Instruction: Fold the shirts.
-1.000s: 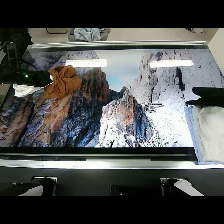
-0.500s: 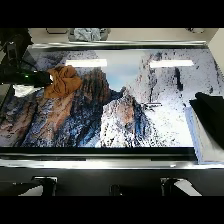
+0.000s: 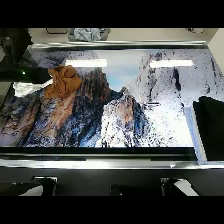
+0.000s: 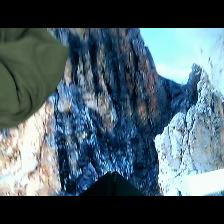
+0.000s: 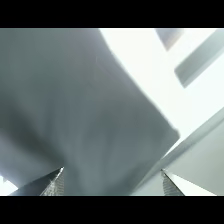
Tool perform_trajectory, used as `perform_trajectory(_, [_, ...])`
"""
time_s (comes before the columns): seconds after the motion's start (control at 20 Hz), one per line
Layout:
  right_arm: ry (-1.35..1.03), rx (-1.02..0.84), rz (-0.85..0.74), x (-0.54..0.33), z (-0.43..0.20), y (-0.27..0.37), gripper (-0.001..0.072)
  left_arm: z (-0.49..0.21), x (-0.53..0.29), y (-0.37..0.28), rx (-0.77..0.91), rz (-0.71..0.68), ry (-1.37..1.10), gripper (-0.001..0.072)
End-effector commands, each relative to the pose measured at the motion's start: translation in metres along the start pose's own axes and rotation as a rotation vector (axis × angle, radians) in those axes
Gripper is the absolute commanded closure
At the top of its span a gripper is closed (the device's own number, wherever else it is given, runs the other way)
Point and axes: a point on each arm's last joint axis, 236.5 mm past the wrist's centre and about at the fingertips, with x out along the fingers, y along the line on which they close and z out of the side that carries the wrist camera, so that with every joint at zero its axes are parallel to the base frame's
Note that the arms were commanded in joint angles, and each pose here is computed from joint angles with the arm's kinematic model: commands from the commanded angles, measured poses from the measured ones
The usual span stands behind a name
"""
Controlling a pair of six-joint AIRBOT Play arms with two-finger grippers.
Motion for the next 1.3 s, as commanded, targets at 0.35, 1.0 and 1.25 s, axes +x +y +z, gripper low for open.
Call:
perform_trajectory(0.35, [-0.391,-0.769,0.236,-0.123,0.092,0.293,0.0092,-0.015,-0.015,0.086,-0.003,0.465,0.121,0.0418])
perform_trajectory(1.0, [0.285,-1.134,0.329,0.009,-0.114,0.353,0.0078,-0.212,0.047,0.074,-0.074,0.314,0.553,0.0083])
perform_trajectory(1.25, [0.285,-1.134,0.329,0.009,-0.114,0.353,0.0078,-0.212,0.047,0.074,-0.074,0.314,0.553,0.0084])
